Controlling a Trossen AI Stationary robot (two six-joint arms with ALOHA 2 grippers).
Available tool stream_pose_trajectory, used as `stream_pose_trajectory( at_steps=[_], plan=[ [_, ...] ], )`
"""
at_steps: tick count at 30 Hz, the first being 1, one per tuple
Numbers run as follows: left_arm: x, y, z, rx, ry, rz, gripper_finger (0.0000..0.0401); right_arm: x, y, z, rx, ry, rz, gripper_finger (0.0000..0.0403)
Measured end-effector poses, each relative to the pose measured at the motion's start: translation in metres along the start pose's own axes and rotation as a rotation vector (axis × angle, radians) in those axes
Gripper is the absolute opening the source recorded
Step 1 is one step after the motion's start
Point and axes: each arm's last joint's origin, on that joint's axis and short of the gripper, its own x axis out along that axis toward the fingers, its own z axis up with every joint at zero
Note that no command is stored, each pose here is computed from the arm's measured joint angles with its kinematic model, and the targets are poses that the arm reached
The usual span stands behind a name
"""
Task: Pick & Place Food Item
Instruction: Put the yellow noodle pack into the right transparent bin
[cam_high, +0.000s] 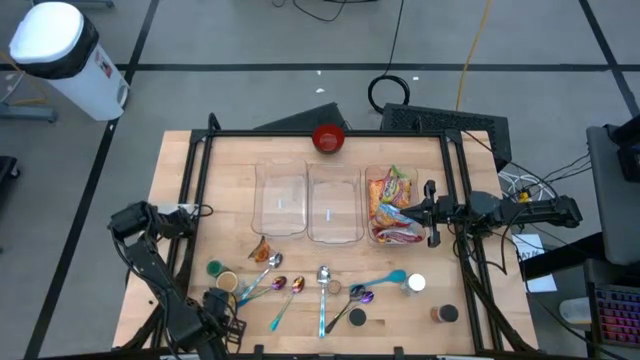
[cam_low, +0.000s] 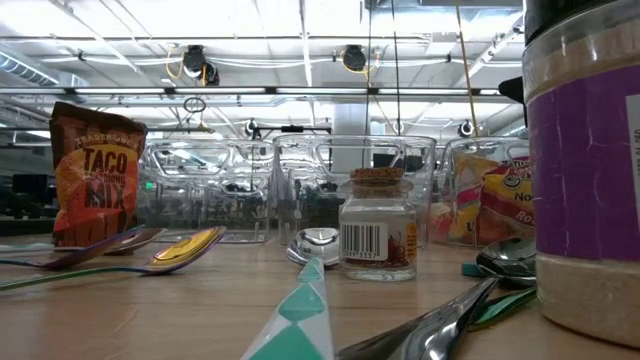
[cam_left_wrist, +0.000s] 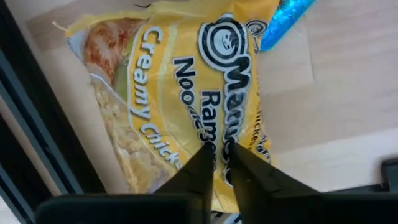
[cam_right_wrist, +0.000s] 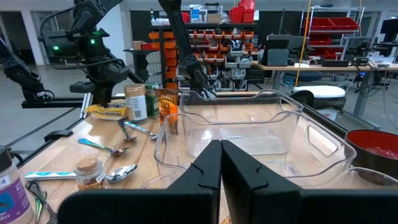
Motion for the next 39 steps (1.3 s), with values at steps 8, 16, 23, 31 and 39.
stream_pose_trajectory(
  at_steps=[8, 16, 23, 31, 39],
  plan=[
    [0.000, -0.006, -0.003, 0.093, 0.002, -0.085, 0.0008, 0.000, 0.000, 0.000, 0.000, 0.000, 0.000, 0.0000],
    [-0.013, -0.014, -0.012, 0.205, 0.103, -0.239, 0.0004, 0.000, 0.000, 0.000, 0.000, 0.000, 0.000, 0.0000],
    [-0.032, -0.016, -0.009, 0.233, 0.046, -0.341, 0.0003, 0.000, 0.000, 0.000, 0.000, 0.000, 0.000, 0.0000],
    [-0.066, -0.034, -0.004, 0.361, -0.138, -0.553, 0.0002, 0.000, 0.000, 0.000, 0.000, -0.001, 0.000, 0.0000],
    [-0.102, -0.056, 0.013, 0.496, -0.403, -0.686, 0.0001, 0.000, 0.000, 0.000, 0.000, -0.001, 0.000, 0.0000]
  ],
)
